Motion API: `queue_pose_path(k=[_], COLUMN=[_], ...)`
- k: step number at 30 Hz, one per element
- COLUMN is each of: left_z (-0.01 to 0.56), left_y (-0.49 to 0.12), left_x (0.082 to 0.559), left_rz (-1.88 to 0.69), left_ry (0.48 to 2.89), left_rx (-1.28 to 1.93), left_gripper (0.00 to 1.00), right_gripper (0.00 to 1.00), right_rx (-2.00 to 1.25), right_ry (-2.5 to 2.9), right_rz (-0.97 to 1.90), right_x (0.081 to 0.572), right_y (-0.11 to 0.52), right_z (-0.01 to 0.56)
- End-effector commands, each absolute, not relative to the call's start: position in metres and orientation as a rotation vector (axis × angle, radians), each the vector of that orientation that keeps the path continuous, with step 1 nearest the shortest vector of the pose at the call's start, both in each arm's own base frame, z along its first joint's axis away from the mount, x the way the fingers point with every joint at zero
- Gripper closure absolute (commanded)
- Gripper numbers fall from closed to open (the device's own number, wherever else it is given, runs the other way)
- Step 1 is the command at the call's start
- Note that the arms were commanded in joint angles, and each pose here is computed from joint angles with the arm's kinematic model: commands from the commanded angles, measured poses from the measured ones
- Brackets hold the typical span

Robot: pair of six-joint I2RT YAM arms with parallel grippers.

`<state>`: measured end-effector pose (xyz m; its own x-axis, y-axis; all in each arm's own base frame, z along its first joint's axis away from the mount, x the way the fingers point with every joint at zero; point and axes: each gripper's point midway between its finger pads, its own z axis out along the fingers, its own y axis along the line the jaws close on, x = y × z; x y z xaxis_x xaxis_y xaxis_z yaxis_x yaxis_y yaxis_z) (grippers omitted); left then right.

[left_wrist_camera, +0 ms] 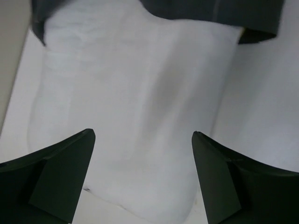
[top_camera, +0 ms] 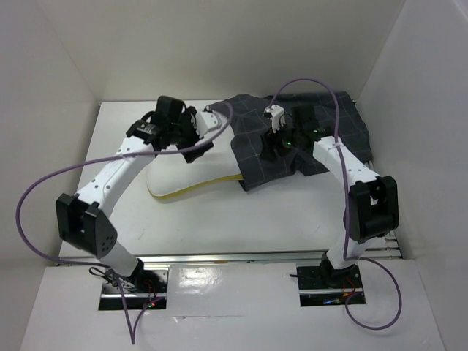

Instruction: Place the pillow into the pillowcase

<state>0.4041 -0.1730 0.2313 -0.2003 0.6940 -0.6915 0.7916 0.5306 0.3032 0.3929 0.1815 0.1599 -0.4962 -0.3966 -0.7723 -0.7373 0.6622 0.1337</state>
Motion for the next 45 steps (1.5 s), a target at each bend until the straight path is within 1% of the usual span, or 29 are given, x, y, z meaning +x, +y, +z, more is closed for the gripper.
queue_pose_path(k=[1,2,3,4,5,7,9,13,19,21,22,25,26,29,33,38,40,45], left_z=[0.188,0.181,0.188,0.161,0.156,0.144,0.136,0.132,0.114,0.112,0.100,0.098,0.097,0.108,0.132,0.144,0.146,0.122], left_y=[-0.178,-0.184,-0.188,-0.180,-0.186,-0.184,-0.186,-0.194,-0.201,-0.205,-0.204,-0.207,-0.211,-0.205,-0.178,-0.157,-0.151,-0.132], left_x=[0.355,0.346,0.345,0.335,0.331,0.334,0.336,0.359,0.390,0.396,0.394,0.395,0.389,0.383,0.362,0.333,0.329,0.316], left_rz=[-0.190,-0.176,-0.135,-0.072,-0.012,0.113,0.140,0.194,0.291,0.280,0.272,0.197,0.148,0.123,0.142,0.155,0.171,0.232], left_ry=[1.926,1.884,1.811,1.826,1.744,1.643,1.626,1.708,1.710,1.732,1.770,1.810,1.819,1.856,1.908,1.957,1.987,2.068], left_rx=[1.502,1.583,1.603,1.656,1.710,1.693,1.675,1.540,1.450,1.441,1.461,1.451,1.485,1.447,1.385,1.362,1.337,1.334], left_gripper=[0.01,0.01,0.01,0.01,0.01,0.01,0.01,0.01,0.01,0.01,0.01,0.01,0.01,0.01,0.01,0.01,0.01,0.01], right_gripper=[0.28,0.28,0.28,0.28,0.28,0.28,0.28,0.28,0.28,0.28,0.28,0.28,0.28,0.28,0.28,0.28,0.28,0.28], right_rx=[-0.883,-0.863,-0.863,-0.863,-0.863,-0.843,-0.832,-0.823,-0.814,-0.809,-0.809,-0.795,-0.795,-0.801,-0.792,-0.796,-0.801,-0.810], right_ry=[2.018,2.027,2.027,2.027,2.027,2.036,2.041,2.037,2.040,2.043,2.043,2.052,2.052,2.050,2.053,2.061,2.050,2.044], right_rz=[0.475,0.476,0.476,0.476,0.476,0.476,0.482,0.485,0.490,0.480,0.480,0.463,0.463,0.447,0.442,0.455,0.465,0.487], right_x=[0.412,0.413,0.413,0.413,0.413,0.414,0.414,0.415,0.413,0.413,0.413,0.416,0.416,0.414,0.416,0.416,0.419,0.429], right_y=[0.169,0.166,0.166,0.166,0.166,0.162,0.162,0.163,0.163,0.161,0.161,0.156,0.156,0.154,0.150,0.152,0.154,0.159], right_z=[0.181,0.181,0.181,0.181,0.181,0.181,0.181,0.185,0.188,0.187,0.187,0.189,0.189,0.191,0.191,0.186,0.187,0.187])
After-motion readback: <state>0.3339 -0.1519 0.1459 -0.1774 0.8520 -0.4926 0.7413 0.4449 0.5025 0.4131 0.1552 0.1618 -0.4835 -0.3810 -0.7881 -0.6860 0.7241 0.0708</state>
